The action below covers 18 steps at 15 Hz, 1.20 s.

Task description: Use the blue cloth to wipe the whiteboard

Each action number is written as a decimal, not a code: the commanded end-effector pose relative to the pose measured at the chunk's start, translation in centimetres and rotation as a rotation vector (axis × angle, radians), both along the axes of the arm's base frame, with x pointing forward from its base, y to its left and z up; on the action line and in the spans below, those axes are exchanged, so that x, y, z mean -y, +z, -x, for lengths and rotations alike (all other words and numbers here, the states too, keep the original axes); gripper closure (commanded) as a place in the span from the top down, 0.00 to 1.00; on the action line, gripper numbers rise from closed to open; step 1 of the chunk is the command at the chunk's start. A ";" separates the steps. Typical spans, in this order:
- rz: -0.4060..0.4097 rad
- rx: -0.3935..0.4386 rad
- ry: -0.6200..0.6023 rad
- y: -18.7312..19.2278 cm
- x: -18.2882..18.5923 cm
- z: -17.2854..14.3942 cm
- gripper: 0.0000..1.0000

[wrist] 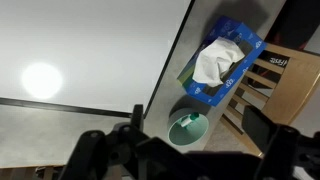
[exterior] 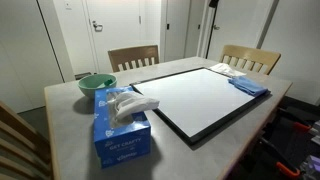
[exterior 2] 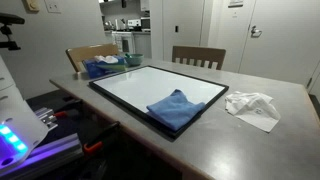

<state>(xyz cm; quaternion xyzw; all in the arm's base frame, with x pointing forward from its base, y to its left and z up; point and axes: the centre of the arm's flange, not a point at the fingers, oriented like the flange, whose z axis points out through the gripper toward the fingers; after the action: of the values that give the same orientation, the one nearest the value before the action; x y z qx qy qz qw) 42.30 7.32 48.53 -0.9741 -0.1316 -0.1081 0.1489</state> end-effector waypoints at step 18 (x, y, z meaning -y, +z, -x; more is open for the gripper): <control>0.064 0.011 -0.046 -2.0 4.3 -0.1 1.00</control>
<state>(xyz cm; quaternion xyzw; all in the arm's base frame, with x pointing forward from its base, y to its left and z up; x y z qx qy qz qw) 42.36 5.26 47.69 -0.9787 -0.1155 -0.1070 0.1321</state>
